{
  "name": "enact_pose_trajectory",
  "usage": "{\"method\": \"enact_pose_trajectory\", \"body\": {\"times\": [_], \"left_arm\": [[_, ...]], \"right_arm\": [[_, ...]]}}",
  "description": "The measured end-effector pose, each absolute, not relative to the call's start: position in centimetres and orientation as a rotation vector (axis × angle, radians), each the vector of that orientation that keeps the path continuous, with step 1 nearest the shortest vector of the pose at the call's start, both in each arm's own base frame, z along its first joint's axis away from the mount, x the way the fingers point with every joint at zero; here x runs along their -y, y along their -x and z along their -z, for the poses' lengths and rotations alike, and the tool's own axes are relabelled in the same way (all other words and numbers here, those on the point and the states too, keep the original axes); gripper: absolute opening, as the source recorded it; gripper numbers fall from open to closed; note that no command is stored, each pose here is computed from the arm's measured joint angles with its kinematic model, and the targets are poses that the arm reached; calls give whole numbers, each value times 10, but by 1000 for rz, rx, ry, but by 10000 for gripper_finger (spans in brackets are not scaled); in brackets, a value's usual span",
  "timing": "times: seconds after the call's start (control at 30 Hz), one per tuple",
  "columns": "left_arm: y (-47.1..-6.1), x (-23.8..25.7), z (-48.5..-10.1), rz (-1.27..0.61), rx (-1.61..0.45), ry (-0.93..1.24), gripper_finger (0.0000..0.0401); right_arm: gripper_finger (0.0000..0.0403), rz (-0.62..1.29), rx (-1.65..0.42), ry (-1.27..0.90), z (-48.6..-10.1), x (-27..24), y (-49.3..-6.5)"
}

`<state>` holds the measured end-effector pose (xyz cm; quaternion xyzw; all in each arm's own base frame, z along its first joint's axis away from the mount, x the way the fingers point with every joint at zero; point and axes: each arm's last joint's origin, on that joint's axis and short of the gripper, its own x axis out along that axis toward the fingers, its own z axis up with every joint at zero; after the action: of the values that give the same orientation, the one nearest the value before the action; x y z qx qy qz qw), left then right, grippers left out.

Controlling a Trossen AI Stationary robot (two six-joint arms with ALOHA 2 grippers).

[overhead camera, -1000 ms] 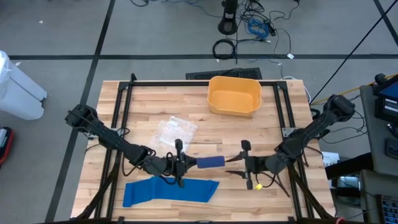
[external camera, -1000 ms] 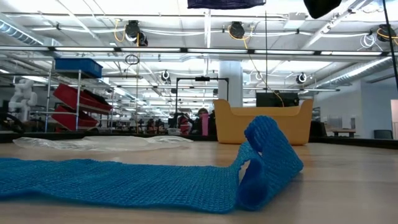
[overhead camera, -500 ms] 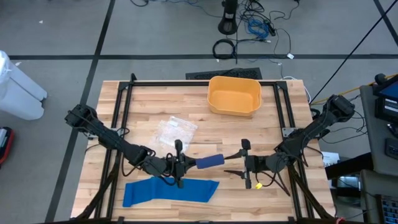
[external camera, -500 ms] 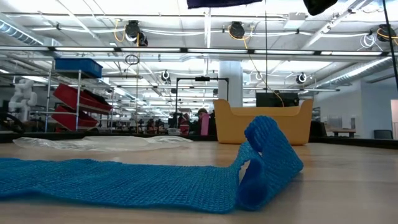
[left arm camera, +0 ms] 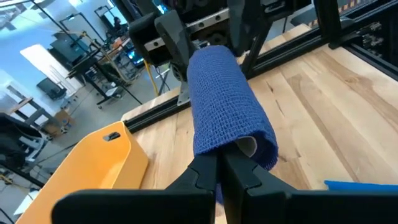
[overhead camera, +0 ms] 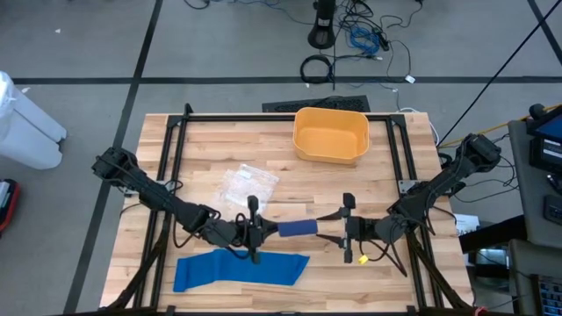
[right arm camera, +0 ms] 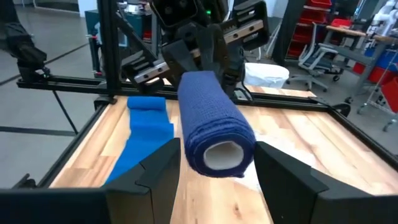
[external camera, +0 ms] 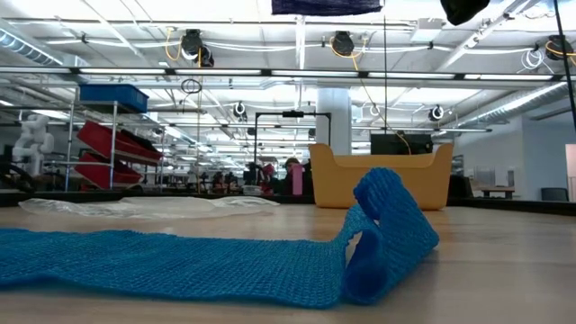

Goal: Roll bandage
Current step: Roll the dark blue bandage

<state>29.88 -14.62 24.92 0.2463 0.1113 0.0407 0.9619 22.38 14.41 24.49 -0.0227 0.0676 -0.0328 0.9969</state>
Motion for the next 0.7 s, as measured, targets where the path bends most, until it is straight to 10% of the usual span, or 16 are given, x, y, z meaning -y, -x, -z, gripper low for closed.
{"method": "enact_pose_trajectory", "body": {"times": [0.7], "left_arm": [[-303,136,-248,-124,-238,-449,5]], "right_arm": [[189,137,-165,67,-244,-148,-213]]}}
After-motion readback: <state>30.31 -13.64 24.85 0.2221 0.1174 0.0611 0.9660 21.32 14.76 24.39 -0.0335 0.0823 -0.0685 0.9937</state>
